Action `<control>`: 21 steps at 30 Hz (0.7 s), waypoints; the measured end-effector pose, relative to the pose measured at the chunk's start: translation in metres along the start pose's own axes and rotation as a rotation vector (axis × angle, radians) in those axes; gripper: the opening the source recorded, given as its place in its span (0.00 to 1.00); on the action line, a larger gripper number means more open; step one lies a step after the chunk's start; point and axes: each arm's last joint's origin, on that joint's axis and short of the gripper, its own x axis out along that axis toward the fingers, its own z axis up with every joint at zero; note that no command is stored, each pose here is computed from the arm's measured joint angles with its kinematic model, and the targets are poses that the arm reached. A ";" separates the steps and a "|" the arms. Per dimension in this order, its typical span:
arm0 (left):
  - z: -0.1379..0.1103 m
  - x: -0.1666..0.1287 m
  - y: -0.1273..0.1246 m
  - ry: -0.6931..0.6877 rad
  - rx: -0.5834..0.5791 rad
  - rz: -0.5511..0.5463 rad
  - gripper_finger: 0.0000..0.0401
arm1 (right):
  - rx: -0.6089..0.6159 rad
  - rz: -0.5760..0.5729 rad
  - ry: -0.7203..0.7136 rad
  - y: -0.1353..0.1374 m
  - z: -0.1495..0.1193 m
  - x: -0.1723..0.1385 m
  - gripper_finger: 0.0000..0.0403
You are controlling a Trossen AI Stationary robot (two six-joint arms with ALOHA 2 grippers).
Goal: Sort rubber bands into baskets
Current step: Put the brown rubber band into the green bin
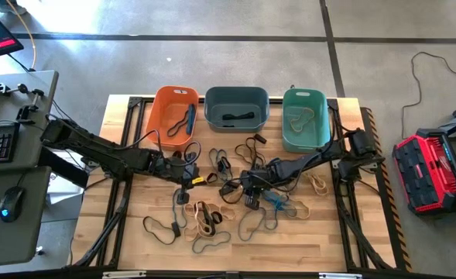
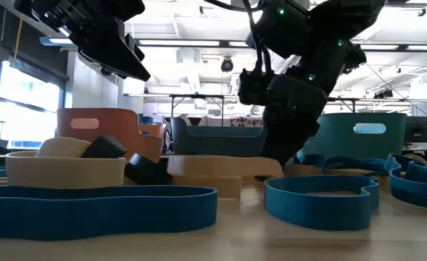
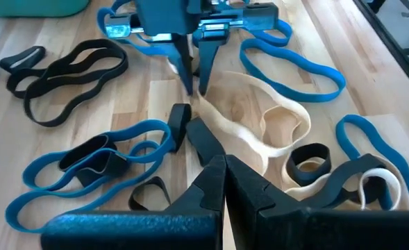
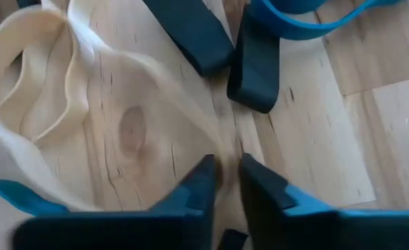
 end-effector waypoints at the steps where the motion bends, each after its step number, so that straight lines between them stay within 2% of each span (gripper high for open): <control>1: 0.000 0.000 0.000 -0.001 -0.009 0.009 0.00 | -0.005 0.000 -0.006 0.000 0.001 0.000 0.05; 8: 0.001 0.000 0.002 -0.011 -0.066 0.058 0.00 | -0.017 -0.008 -0.057 0.007 0.014 -0.018 0.01; 14: 0.002 0.000 0.009 -0.026 -0.063 0.101 0.00 | 0.036 -0.123 -0.113 0.012 0.033 -0.057 0.00; 17: 0.004 0.001 0.017 -0.033 -0.029 0.125 0.00 | 0.071 -0.225 -0.150 0.007 0.043 -0.084 0.00; 21: 0.008 0.001 0.024 -0.076 -0.055 0.123 0.00 | 0.084 -0.317 -0.175 -0.006 0.045 -0.117 0.00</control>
